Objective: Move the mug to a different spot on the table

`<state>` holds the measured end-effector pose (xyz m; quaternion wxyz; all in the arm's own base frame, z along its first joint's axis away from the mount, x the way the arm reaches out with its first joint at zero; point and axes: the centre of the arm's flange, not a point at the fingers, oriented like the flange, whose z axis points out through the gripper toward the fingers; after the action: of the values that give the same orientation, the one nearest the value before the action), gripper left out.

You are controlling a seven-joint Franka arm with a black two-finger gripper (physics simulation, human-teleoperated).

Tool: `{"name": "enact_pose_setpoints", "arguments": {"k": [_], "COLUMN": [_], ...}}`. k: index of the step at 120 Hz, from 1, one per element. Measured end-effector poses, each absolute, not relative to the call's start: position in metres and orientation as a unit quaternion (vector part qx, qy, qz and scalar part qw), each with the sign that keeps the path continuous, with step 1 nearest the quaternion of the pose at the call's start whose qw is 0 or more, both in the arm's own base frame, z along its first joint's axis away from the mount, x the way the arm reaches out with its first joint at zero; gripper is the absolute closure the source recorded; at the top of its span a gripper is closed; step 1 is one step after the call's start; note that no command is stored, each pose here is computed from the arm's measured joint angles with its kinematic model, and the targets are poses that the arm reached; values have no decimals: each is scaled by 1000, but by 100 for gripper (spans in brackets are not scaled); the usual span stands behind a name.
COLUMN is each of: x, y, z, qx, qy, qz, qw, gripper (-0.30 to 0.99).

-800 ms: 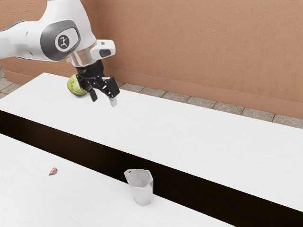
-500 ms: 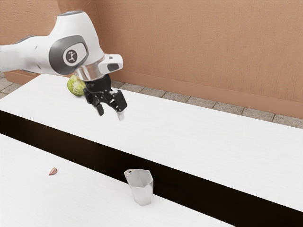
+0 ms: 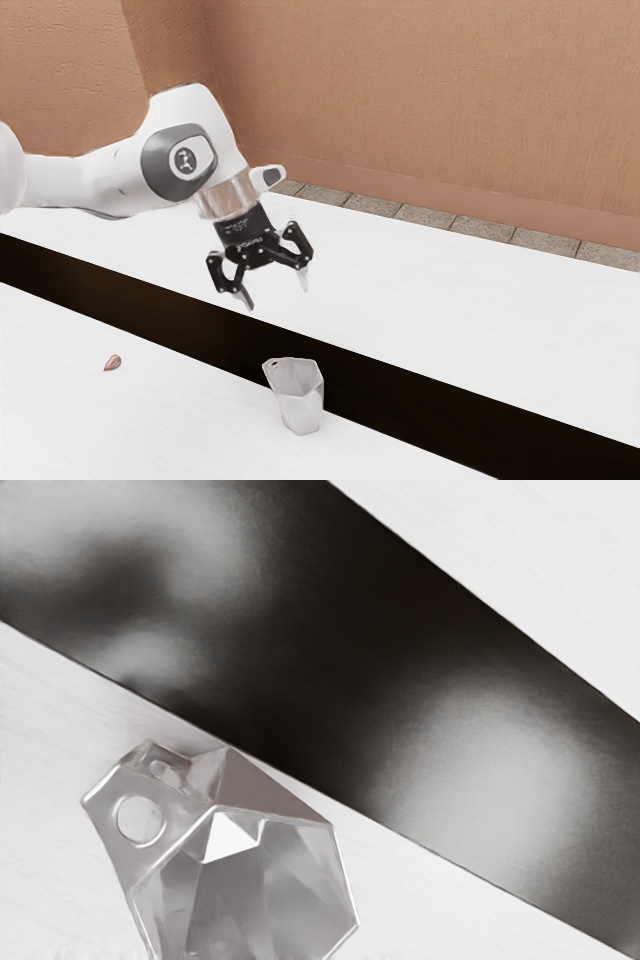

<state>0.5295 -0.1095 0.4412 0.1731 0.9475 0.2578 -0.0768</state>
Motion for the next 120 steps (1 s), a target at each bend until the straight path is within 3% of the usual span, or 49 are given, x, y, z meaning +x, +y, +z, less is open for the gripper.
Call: {"name": "enact_pose_setpoints", "arguments": {"k": [59, 120], "x": [529, 525], "y": [-49, -62], "z": [332, 272], "qx": [789, 740], "qy": [548, 610], "qz": [-212, -241], "qw": [180, 149], "gripper": [0, 0]}}
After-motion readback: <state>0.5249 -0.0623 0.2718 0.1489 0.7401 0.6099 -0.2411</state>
